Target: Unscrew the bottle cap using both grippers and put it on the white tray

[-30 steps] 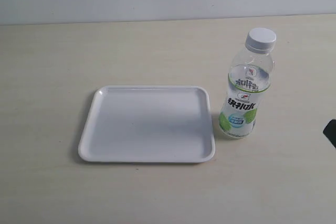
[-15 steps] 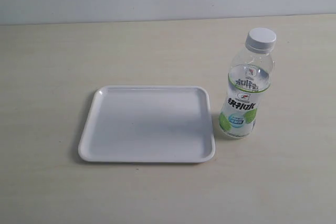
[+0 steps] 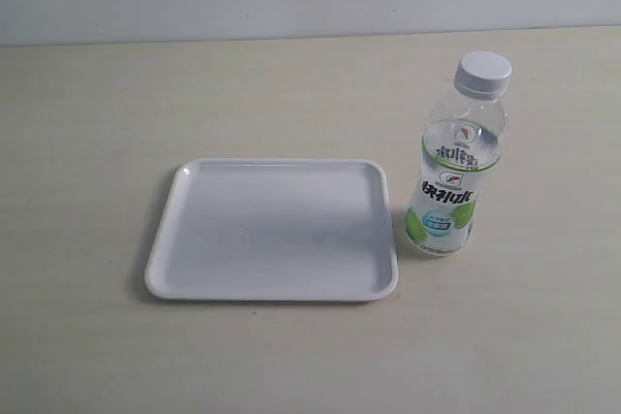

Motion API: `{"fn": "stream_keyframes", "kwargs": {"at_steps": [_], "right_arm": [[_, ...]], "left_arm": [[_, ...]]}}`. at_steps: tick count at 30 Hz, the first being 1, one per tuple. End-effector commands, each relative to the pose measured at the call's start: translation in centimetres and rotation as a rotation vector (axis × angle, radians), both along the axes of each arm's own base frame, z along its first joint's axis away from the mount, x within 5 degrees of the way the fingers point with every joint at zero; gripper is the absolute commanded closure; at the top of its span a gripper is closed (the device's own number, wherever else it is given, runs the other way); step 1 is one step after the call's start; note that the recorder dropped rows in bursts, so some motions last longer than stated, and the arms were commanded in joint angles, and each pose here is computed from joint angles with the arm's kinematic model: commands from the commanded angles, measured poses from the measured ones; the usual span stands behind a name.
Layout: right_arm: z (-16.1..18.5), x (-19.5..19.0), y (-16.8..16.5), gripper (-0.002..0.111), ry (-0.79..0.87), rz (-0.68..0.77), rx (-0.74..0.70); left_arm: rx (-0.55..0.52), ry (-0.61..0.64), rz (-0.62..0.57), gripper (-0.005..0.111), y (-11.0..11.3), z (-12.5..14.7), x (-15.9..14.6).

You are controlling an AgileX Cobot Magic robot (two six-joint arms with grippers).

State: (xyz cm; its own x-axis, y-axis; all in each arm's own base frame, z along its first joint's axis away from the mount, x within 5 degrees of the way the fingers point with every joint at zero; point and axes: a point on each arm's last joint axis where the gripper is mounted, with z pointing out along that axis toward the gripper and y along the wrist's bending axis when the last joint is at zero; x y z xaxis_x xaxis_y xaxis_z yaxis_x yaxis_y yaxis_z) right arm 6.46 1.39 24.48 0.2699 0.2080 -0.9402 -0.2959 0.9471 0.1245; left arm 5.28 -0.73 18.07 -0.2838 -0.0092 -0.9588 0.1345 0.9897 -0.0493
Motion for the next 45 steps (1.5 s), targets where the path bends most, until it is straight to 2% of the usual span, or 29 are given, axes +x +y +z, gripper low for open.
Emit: {"fn": "stream_keyframes", "kwargs": {"at_steps": [1,7,14,20,27,31,37,45], "right_arm": [[-2.0,2.0,1.2,0.031,0.228,0.022,-0.151],[-5.1,3.9,2.0,0.031,0.455,0.022,-0.276],[-7.5,5.2,2.7,0.031,0.663,0.042,-0.296],[-8.5,6.0,3.9,0.031,0.682,0.128,-0.296],[-10.6,7.1,4.5,0.031,0.766,0.131,-0.32],[-11.4,7.9,4.4,0.031,0.77,0.083,-0.275],[-12.5,9.3,5.3,0.031,0.749,0.103,-0.231],[-13.4,12.0,6.5,0.031,0.754,0.099,-0.233]], "left_arm": [[-0.003,-0.017,-0.005,0.107,0.0,0.1,0.0],[-0.003,-0.017,-0.005,0.107,0.0,0.1,0.0],[-0.003,-0.017,-0.005,0.107,0.0,0.1,0.0],[-0.003,-0.017,-0.005,0.107,0.0,0.1,0.0],[-0.003,-0.017,-0.005,0.107,0.0,0.1,0.0],[-0.003,-0.017,-0.005,0.107,0.0,0.1,0.0],[-0.003,-0.017,-0.005,0.107,0.0,0.1,0.0],[-0.003,-0.017,-0.005,0.107,0.0,0.1,0.0]]}}
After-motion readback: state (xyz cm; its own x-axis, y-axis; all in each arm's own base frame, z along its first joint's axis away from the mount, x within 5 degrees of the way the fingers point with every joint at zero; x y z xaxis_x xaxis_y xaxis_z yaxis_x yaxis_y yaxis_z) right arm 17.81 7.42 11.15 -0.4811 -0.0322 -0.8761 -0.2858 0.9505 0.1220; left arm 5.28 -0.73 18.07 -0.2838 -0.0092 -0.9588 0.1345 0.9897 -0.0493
